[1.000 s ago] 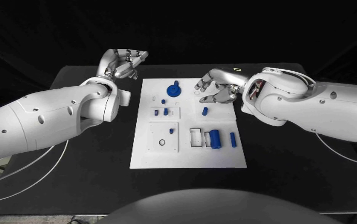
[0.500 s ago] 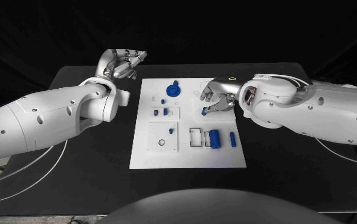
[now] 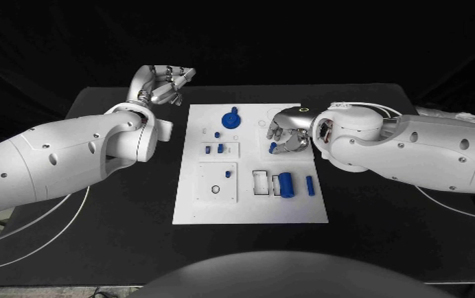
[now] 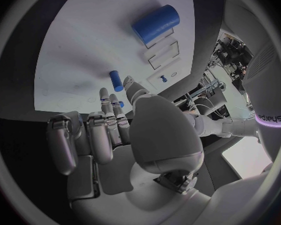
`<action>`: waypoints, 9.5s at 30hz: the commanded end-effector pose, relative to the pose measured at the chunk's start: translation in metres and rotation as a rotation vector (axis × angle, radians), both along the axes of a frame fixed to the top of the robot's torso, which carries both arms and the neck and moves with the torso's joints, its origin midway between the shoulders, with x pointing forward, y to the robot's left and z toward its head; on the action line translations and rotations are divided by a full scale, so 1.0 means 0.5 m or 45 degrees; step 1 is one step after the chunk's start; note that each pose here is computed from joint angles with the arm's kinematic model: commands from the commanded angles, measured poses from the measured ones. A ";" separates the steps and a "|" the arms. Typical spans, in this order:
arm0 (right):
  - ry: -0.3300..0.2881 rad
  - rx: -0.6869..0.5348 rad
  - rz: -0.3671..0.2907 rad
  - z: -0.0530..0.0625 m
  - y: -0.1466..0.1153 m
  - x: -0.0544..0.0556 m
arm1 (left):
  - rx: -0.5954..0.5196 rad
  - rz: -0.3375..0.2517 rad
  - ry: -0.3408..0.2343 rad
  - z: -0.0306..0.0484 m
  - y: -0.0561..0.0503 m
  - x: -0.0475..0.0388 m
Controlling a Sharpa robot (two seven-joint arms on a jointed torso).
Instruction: Assemble the parts on the task board
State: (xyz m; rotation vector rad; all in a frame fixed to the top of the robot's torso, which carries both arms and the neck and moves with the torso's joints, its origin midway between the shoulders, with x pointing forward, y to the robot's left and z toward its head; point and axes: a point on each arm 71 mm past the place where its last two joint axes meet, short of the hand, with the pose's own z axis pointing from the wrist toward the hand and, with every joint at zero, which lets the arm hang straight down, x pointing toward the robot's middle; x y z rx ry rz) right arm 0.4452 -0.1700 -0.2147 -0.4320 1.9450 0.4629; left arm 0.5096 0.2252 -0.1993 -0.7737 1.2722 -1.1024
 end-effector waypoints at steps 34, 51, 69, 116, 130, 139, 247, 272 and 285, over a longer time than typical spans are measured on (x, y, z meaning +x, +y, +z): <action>-0.009 -0.046 -0.003 -0.016 0.009 0.001 | -0.004 -0.024 -0.016 0.003 -0.005 -0.001; -0.140 0.179 0.000 0.054 0.003 -0.009 | -0.003 -0.020 -0.015 0.003 -0.001 -0.002; -0.151 0.285 0.081 0.097 0.037 -0.031 | -0.003 -0.022 -0.015 0.003 -0.003 0.000; -0.098 0.080 0.759 0.001 0.294 -0.118 | -0.001 -0.039 -0.016 0.001 -0.008 0.004; -0.085 -0.016 0.785 -0.020 0.301 -0.119 | -0.001 -0.043 -0.013 -0.001 -0.009 0.004; -0.075 -0.043 0.777 -0.024 0.296 -0.118 | -0.002 -0.046 -0.010 -0.002 -0.010 0.004; 0.023 -0.105 0.772 -0.049 0.293 -0.123 | 0.009 -0.035 -0.014 -0.002 -0.001 0.005; 0.026 -0.123 0.756 -0.050 0.293 -0.122 | 0.009 -0.038 -0.013 -0.002 -0.002 0.005; -0.069 0.023 0.724 -0.033 0.291 -0.117 | 0.008 -0.041 -0.014 -0.002 -0.003 0.005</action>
